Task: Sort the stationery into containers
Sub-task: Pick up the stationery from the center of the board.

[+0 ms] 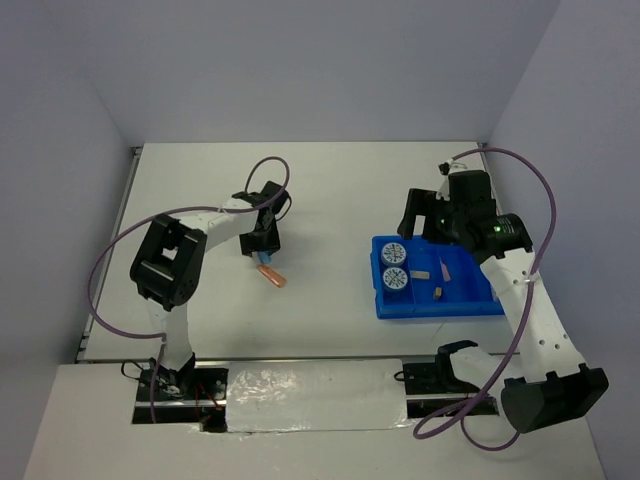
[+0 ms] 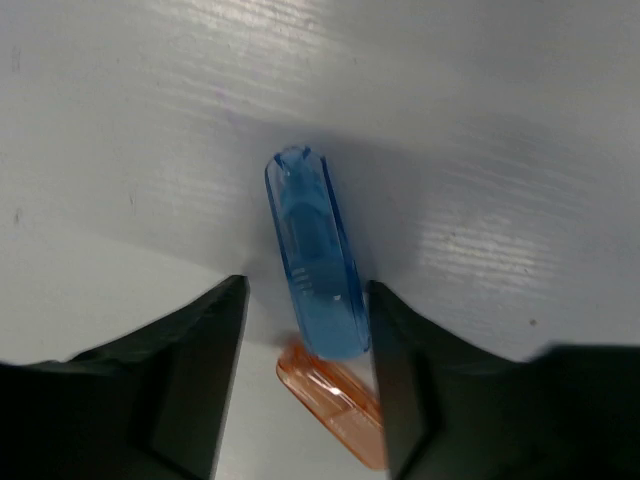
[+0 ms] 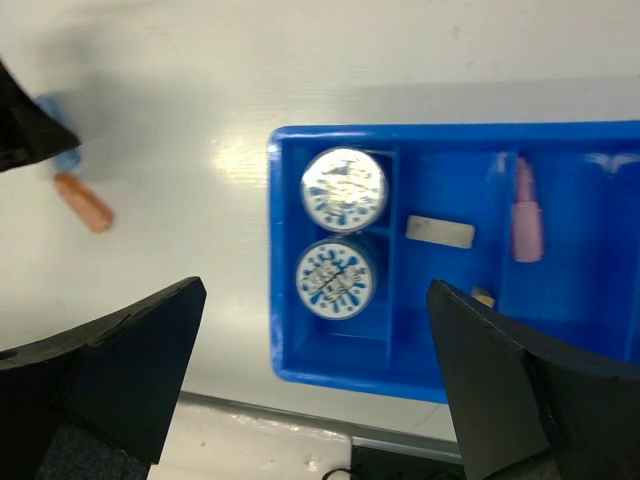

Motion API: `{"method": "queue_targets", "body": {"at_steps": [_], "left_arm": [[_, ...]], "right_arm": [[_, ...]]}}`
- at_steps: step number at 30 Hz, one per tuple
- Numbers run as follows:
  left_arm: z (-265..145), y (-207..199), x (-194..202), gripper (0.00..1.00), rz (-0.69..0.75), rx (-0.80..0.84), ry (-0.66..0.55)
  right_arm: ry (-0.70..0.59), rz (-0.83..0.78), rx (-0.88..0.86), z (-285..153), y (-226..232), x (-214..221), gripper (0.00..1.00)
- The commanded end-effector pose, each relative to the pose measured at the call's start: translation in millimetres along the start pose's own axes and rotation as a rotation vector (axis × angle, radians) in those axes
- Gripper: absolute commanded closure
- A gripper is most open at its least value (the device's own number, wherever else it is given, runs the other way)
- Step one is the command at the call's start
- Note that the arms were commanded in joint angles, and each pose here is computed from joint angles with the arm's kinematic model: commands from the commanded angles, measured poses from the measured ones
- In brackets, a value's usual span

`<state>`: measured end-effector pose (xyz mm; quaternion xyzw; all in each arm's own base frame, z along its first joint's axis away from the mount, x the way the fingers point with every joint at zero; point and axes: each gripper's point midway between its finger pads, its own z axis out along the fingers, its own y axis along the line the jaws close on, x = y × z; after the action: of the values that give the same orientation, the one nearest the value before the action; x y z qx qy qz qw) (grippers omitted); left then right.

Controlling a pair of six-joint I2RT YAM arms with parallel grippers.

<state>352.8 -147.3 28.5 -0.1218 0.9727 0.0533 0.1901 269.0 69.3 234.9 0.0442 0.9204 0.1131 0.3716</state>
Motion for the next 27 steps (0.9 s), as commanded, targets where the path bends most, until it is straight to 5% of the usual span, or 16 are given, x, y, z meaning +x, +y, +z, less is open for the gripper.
{"method": "queue_targets", "body": {"at_steps": [1,4,10,18,22,27], "left_arm": [[12,0,-1,0.41,-0.035,-0.006,-0.004],[20,-7,2,0.51,-0.035,0.017,0.011],[2,-45,-16,1.00,0.000,0.221,-0.036],[-145,-123,-37,1.00,0.197,0.743,-0.492],[-195,-137,-28,1.00,0.230,0.981,-0.578],[-236,-156,-3,1.00,0.349,1.206,-0.547]], "right_arm": [[-0.088,0.002,-0.064,-29,24,-23,0.00],[-0.179,0.019,-0.006,-45,21,-41,0.00],[-0.262,0.032,-0.224,-58,58,-52,0.00],[-0.136,0.383,-0.511,-39,121,-45,0.02],[-0.167,0.425,-0.456,-26,130,-56,0.03],[-0.121,0.338,-0.418,-4,159,-58,0.11]]}}
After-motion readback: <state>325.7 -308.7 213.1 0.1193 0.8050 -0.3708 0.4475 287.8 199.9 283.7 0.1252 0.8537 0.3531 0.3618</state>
